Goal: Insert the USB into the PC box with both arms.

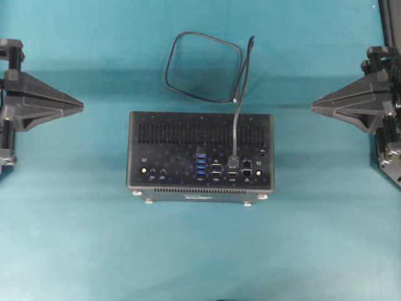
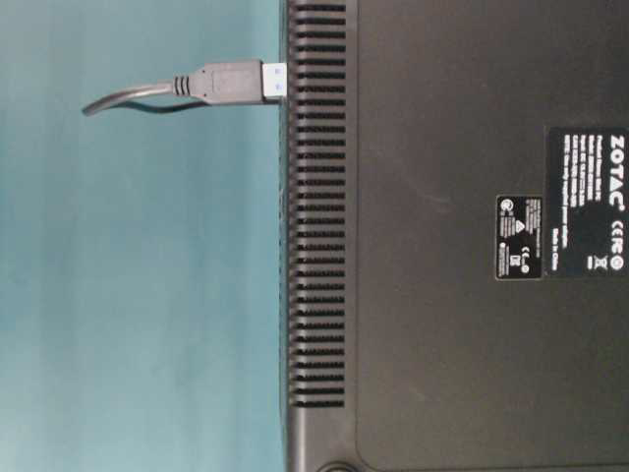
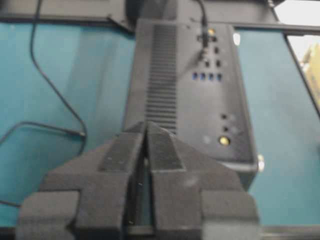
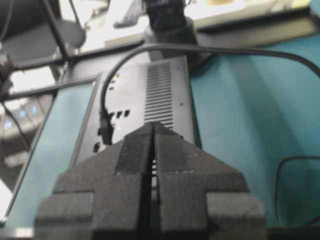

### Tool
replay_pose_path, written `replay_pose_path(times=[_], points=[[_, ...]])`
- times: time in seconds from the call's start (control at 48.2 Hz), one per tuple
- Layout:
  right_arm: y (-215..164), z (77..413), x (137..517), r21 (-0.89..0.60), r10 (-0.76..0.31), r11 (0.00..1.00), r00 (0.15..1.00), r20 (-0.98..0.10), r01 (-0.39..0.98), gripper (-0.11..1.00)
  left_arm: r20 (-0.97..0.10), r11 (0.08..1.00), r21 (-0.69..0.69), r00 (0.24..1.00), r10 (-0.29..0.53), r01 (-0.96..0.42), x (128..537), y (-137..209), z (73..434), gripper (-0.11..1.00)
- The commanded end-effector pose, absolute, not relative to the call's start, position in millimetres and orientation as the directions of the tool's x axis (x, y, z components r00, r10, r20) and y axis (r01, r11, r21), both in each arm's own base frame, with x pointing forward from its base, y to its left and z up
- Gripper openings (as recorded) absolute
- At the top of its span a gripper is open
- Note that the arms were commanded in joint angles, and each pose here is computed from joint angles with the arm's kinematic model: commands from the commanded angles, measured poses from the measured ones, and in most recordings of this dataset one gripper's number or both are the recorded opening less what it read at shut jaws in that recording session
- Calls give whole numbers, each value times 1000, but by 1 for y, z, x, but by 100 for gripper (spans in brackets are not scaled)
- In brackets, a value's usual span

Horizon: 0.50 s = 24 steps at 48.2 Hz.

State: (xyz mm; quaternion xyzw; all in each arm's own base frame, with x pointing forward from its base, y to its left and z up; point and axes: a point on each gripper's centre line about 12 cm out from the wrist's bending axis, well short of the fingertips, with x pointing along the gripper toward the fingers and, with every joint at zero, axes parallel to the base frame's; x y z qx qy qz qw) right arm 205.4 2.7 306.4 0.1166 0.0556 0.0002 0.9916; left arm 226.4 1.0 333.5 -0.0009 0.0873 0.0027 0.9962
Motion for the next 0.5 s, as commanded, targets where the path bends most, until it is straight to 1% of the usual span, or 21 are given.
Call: replay_pose_path(times=[0.0,0.104,0.187,0.332,0.478], points=[[4,326,211,248,24,969,992,-127,8,0,-147,1000,6,989,2,-2,229,0,348,3],[6,338,217,279,34,960,988,-152,9,0,-145,1000,23,989,3,1,231,0,350,3],[7,344,225,303,42,953,980,-195,19,0,-147,1000,24,989,3,1,232,0,353,3],[12,344,245,295,66,955,946,-316,32,2,-171,1000,27,985,5,0,238,1,361,3],[18,339,263,286,89,957,903,-421,39,7,-240,1000,30,971,5,3,244,1,358,3]])
